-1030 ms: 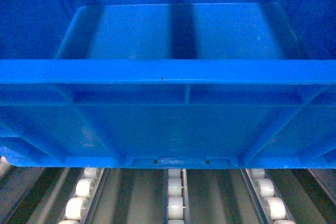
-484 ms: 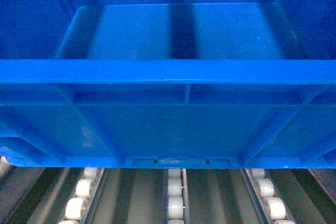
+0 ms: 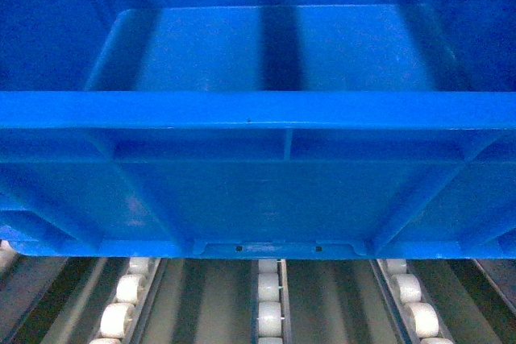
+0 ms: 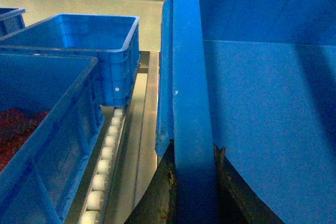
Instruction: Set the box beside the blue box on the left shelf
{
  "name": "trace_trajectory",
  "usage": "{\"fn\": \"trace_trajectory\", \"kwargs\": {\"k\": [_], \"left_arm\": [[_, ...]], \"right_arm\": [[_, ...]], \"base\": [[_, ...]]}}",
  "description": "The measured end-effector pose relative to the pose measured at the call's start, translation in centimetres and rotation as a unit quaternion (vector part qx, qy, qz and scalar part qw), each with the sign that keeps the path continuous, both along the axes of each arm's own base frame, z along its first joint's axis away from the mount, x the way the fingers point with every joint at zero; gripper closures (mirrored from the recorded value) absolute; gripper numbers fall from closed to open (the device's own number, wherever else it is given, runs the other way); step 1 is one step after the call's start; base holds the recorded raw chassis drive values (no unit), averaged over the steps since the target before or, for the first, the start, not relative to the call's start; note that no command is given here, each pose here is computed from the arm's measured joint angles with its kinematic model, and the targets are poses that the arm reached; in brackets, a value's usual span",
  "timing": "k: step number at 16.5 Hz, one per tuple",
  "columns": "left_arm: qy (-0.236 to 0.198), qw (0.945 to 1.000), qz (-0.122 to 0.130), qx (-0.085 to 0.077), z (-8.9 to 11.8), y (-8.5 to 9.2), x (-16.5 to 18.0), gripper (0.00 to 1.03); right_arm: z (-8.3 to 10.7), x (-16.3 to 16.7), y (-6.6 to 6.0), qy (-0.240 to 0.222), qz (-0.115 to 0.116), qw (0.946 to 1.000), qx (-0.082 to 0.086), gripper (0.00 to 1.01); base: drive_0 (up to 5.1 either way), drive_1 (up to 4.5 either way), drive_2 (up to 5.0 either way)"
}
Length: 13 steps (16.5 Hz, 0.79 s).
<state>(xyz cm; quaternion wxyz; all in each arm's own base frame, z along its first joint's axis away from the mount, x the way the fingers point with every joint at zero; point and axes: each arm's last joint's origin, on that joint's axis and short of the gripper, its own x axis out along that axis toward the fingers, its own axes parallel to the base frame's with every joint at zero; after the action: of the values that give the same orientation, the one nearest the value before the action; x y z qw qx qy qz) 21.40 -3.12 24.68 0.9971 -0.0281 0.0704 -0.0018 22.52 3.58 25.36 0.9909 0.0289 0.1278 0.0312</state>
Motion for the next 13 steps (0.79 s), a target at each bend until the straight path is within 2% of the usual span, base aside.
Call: {"fn": "trace_trajectory", "kwargs": {"k": [4,5,6,7,10,13], "left_arm": [[-0.001,1.0000,0.002,0.000,0.0,0.0,0.0,0.94],[-0.022,0.9993,0.030,0.006,0.0,-0.5,0.0,0.94],[-0.028,0.9986,0.045,0.006,0.1,-0.6,0.0,0.94],[-0.029,0.9984,0.048,0.007,0.1,-0.5,0.0,0.94],[0.007,0.9981,0.055,0.027,-1.3,0.3,0.8,0.94],[0.053,0.9964,0.054,0.038,-4.3,1.1,2.5,0.94]], "right_arm": [[0.1,0.0,0.0,-0.004,-0.005,1.0000,0.000,0.93],[-0.1,-0.1,0.5,-0.019,-0.033,0.9993,-0.004,0.93],[0.1,0.0,0.5,-0.025,-0.047,0.9986,-0.002,0.93],[0.0,-0.1,0.6,-0.020,-0.048,0.9987,0.000,0.93],[-1.8,1.2,1.0,0.056,-0.028,0.9980,0.007,0.94],[-4.1,3.2,1.3,0.127,-0.014,0.9918,0.010,0.94]], "base": [[0.0,0.00,0.0],[0.0,0.00,0.0],[0.0,0.00,0.0],[0.0,0.00,0.0],[0.0,0.00,0.0],[0.0,0.00,0.0]]}}
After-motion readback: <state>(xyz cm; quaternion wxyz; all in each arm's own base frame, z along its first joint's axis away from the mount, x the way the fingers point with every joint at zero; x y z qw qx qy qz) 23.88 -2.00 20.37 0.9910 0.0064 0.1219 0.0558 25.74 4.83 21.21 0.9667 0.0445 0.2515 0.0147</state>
